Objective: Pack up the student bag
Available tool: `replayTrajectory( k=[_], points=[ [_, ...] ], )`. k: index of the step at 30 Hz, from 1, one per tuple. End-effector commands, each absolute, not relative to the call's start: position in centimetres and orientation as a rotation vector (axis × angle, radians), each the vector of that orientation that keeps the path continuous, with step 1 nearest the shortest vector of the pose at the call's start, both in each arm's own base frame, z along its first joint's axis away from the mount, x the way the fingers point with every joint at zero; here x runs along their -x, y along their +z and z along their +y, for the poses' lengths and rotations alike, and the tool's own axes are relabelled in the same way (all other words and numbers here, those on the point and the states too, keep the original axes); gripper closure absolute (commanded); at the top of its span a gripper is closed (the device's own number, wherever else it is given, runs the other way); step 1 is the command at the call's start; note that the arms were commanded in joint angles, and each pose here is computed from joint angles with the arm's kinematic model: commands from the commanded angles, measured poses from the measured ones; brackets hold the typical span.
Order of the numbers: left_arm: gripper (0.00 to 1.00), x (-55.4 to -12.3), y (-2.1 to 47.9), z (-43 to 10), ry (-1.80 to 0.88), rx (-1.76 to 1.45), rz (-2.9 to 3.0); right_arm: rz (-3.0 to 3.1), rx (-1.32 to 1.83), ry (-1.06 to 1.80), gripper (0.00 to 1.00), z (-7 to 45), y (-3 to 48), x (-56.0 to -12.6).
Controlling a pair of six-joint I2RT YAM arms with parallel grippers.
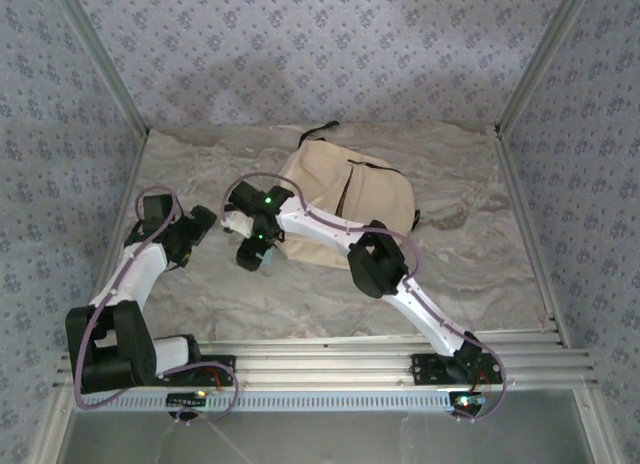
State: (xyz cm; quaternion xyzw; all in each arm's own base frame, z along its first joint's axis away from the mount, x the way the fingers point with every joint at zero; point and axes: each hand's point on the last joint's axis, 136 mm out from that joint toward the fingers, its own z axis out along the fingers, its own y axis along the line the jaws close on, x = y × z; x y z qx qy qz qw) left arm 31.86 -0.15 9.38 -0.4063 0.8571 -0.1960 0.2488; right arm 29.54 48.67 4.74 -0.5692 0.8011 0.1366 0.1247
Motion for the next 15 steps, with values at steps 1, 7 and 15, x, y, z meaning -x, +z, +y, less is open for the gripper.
replayTrajectory(
  k=[1,7,15],
  points=[
    [0.0,-31.9,9.1,-0.6,-0.569,1.089,2.349,2.295,1.727,0.208,0.04,47.7,3.5,-30.3],
    [0.0,-31.9,9.1,-0.8,-0.59,1.091,2.35,2.284,1.737,0.128,0.0,47.7,1.4,-30.8],
    [0.0,-32.0,9.0,-1.0,-0.611,1.104,2.345,2.37,1.752,0.187,0.11,46.9,-1.1,-30.1]
  ],
)
